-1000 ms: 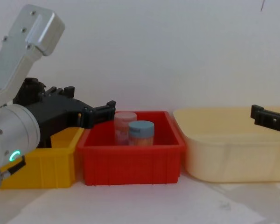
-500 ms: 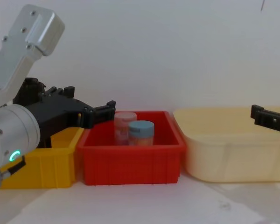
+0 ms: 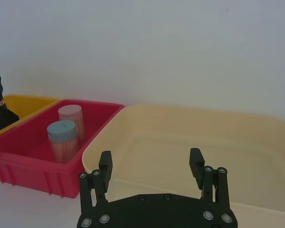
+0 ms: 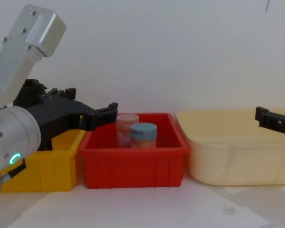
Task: Pick up the garbage bag with the one hand and transfer it to the other hand.
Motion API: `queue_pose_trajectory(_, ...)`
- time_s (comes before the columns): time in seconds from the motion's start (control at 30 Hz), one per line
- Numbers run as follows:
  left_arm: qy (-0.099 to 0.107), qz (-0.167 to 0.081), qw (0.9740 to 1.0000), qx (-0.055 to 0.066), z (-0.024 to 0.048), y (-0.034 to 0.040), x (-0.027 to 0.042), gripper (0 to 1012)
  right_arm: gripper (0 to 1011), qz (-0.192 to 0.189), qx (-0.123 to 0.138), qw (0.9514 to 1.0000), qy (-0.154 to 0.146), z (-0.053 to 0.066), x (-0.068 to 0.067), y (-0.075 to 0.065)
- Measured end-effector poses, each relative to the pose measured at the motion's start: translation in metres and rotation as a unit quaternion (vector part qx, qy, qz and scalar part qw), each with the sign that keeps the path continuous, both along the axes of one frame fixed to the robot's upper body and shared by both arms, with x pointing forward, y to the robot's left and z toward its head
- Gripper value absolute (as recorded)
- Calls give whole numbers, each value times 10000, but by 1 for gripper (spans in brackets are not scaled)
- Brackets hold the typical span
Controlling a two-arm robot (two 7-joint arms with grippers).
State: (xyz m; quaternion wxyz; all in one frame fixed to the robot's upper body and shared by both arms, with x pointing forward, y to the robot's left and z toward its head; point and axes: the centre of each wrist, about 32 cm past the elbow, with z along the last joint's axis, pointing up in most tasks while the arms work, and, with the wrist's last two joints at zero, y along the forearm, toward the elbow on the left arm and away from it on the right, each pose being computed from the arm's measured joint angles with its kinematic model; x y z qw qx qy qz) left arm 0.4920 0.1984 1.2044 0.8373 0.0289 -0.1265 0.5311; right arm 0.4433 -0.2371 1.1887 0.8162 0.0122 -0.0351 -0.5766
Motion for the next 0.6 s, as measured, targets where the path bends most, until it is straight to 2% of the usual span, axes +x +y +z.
queue_pose_trajectory(0.6,1,0,10000,0,-1,0,0,1001,999,0,0,10000,0,0,0,0)
